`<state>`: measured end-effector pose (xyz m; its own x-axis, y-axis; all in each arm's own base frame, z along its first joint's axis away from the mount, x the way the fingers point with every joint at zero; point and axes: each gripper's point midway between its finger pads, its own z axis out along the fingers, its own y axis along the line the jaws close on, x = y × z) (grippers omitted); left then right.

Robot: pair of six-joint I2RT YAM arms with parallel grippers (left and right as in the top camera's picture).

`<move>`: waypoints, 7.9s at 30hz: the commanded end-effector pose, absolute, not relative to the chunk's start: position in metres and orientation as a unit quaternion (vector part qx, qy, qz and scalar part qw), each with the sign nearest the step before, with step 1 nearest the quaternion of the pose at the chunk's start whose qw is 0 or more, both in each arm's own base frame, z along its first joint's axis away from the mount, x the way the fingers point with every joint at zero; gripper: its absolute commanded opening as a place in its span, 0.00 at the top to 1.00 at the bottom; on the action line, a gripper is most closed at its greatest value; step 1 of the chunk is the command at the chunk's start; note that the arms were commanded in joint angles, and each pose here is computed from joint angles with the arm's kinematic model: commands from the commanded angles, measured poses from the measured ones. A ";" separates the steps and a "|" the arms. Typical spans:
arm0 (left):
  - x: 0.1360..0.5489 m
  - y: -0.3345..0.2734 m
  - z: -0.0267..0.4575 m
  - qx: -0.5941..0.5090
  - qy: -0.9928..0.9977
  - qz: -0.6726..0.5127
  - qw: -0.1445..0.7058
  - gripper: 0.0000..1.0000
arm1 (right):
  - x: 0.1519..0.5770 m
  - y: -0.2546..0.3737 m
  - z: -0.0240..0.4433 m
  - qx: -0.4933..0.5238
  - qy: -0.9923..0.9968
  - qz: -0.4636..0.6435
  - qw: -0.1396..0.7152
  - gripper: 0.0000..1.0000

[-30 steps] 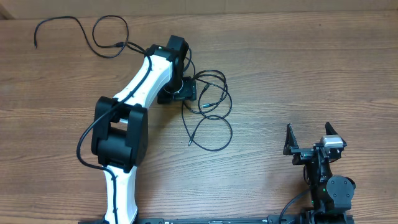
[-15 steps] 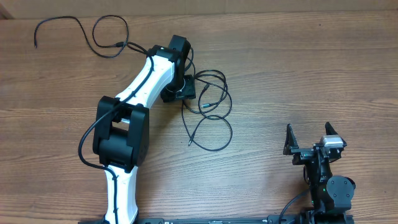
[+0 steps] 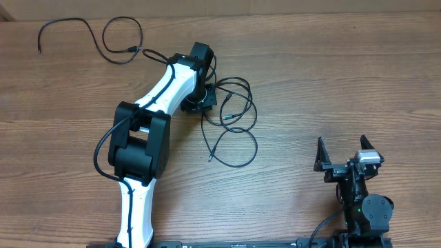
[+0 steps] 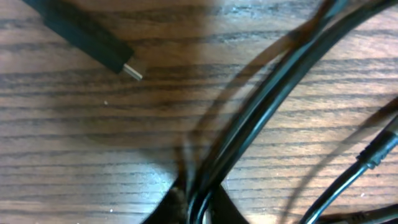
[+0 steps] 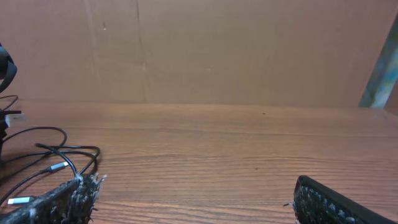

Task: Untangle cables

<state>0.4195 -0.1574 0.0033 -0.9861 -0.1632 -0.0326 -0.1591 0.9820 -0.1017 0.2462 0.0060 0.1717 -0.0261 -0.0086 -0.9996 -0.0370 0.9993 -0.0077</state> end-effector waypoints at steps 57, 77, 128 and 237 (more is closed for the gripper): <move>0.413 -0.085 0.322 -0.165 0.922 0.008 0.349 0.96 | 0.246 0.007 0.170 -0.016 0.715 0.012 0.698 0.00; 0.369 -0.093 0.231 -0.053 0.988 -0.003 0.145 0.96 | 0.246 0.007 0.170 -0.016 0.715 0.012 0.698 0.00; 0.372 -0.115 0.065 0.094 0.994 -0.054 0.012 0.43 | 0.246 0.007 0.170 -0.016 0.715 0.012 0.699 0.00; 0.378 -0.074 0.439 -0.180 0.890 -0.151 0.391 0.96 | 0.246 0.007 0.170 -0.016 0.715 0.012 0.699 0.00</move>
